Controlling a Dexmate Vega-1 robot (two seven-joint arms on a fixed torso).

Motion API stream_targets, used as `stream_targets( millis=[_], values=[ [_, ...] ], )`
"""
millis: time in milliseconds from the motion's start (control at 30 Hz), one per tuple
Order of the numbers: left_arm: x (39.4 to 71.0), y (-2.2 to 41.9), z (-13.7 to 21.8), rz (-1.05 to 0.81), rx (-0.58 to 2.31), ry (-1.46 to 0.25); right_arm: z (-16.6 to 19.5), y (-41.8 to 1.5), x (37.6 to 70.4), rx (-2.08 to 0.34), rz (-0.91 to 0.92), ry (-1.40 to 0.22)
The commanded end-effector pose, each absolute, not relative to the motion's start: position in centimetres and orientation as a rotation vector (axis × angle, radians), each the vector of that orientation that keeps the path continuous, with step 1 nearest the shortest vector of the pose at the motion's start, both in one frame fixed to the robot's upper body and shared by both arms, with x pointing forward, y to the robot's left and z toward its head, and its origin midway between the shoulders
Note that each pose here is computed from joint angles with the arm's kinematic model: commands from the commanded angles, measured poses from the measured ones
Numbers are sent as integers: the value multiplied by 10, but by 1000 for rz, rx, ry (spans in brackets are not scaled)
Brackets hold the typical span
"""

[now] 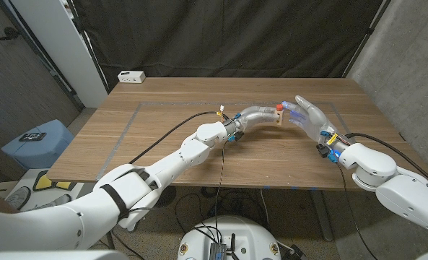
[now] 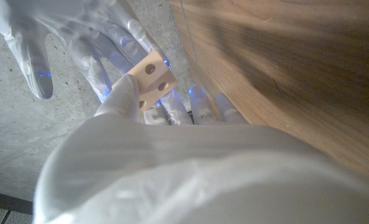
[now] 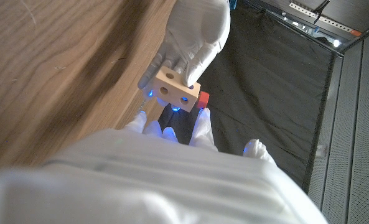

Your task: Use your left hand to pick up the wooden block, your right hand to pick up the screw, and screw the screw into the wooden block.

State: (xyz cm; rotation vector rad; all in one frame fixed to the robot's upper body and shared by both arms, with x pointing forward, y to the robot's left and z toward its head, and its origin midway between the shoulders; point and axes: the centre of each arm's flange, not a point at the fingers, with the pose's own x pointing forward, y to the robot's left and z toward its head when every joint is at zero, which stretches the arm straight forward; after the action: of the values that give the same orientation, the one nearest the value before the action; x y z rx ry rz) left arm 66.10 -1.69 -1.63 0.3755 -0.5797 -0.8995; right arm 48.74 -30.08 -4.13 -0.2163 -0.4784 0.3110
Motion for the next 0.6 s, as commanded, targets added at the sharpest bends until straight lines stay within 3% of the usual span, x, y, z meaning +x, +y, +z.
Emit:
stream_targets(
  millis=[33,600],
  values=[
    [663,-17,-15,-900,372,-576,-43,-300,486,-213,315,-463],
    [667,-17,-16,-901,365,-571,-43,-295,487,-204,328,-463]
  ],
)
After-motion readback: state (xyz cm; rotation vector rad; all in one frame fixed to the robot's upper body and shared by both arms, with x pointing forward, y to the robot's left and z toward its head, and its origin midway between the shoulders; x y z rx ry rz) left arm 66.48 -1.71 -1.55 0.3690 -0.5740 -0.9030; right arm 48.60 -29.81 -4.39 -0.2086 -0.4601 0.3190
